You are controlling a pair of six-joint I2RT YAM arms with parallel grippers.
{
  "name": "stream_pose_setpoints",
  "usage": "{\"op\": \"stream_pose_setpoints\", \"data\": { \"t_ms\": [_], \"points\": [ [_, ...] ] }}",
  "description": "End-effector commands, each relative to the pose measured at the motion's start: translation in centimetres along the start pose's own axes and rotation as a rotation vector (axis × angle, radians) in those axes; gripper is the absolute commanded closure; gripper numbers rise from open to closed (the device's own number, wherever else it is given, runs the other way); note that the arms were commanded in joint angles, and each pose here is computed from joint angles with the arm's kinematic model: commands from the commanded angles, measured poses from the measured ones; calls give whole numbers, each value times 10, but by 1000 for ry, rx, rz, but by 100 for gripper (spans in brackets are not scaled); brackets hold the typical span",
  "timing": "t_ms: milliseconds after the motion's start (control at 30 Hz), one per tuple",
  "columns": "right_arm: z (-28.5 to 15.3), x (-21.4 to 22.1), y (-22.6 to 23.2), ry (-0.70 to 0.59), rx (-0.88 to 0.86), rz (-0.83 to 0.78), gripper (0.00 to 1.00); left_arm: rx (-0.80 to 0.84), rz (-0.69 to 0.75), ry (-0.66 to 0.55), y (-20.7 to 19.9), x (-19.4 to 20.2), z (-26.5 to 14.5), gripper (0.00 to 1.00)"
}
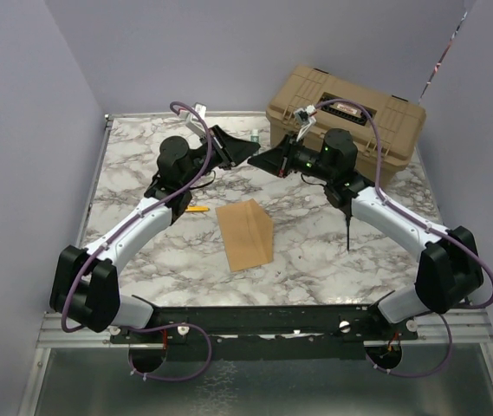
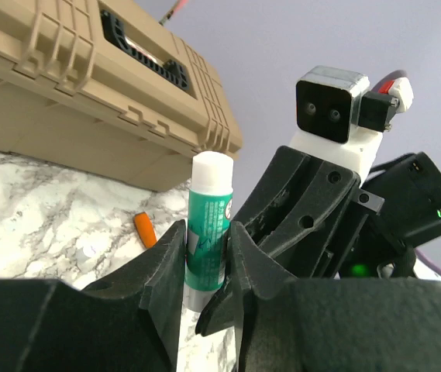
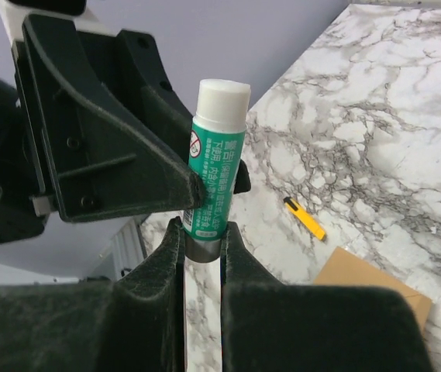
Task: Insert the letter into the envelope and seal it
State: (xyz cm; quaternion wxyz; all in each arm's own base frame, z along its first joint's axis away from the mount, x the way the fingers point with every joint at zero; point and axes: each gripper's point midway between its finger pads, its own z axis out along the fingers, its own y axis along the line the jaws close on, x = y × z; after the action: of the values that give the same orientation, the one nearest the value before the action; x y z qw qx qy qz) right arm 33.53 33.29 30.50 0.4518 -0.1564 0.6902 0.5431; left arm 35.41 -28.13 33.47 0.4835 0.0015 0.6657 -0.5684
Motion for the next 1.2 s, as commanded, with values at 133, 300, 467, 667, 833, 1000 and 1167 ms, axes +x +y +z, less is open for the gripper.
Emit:
{"op": "stream_pose_setpoints", "data": {
  "t_ms": [133,300,467,667,833,1000,1167],
  "points": [
    [-17,27,22,180,-161,-233,100,-37,58,156,-3,14,-12,69],
    [-19,36,17,237,-157,-254,100,-47,87,181,0,20,-20,74],
    [-18,38,20,256,-175,-233,100,-11,112,233,-6,29,-27,100],
    [-17,11,47,209,-205,-143,79,68,179,140,-41,-1,-25,100],
    [-26,-30,67,8,-170,-153,18,61,107,-79,-71,-54,-22,100],
    [-31,-50,66,-132,-47,-435,14,9,-122,-173,-75,-72,-20,100],
    [-30,-64,73,-229,13,-708,17,-33,-266,-202,-72,-78,-18,100]
  ]
}}
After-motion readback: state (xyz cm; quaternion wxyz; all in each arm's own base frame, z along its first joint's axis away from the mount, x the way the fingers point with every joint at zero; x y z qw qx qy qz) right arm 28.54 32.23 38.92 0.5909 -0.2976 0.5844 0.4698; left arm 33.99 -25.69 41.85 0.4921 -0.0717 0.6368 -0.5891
